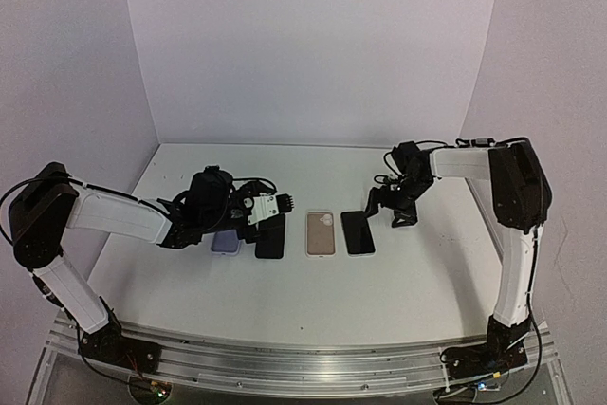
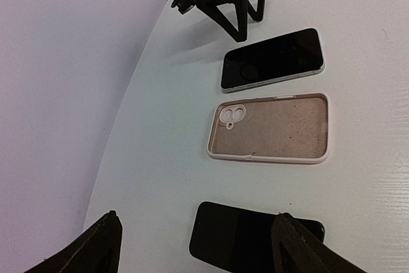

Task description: Take the phone out of the phone case

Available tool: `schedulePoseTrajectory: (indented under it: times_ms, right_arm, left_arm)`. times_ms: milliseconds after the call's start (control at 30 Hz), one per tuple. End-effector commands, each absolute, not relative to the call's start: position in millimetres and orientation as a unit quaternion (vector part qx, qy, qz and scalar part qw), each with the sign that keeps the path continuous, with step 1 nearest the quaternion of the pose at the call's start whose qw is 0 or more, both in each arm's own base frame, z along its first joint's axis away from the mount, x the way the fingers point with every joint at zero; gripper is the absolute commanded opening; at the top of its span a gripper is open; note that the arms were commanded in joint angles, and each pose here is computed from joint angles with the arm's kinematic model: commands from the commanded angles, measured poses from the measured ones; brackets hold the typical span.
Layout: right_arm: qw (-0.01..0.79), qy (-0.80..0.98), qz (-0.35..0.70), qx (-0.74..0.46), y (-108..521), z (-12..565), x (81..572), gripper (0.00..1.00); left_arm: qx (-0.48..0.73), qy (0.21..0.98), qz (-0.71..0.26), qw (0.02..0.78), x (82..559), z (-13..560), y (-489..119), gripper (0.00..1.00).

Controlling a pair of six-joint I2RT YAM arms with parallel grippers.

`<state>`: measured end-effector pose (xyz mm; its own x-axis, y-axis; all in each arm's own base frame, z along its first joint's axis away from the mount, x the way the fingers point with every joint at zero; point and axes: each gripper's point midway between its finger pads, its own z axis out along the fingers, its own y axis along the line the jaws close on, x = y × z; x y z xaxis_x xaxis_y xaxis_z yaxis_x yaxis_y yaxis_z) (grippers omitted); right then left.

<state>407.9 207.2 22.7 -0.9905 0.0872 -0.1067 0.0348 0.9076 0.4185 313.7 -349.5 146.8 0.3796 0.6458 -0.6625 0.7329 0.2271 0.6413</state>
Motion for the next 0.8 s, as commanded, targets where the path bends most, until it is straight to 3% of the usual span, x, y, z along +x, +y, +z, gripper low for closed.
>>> schedulePoseTrajectory:
  times_ms: [0, 133, 767]
  right_arm:
    - [0.141, 0.986, 0.09, 0.01, 202.5, 60.8, 408.6, 0.98]
    - [0.164, 0.986, 0.037, -0.009, 217.4, 56.7, 407.1, 0.98]
    - [0.134, 0.988, 0.028, -0.066, 267.8, 12.5, 409.9, 0.98]
  left_arm:
    - [0.6, 0.558, -0.039, 0.572, 320.8, 168.9, -348.5, 0.82]
    - [0.599, 0.557, -0.041, 0.573, 320.4, 170.0, -348.8, 0.82]
    - [0.601, 0.558, -0.041, 0.571, 318.4, 169.2, -346.6, 0.82]
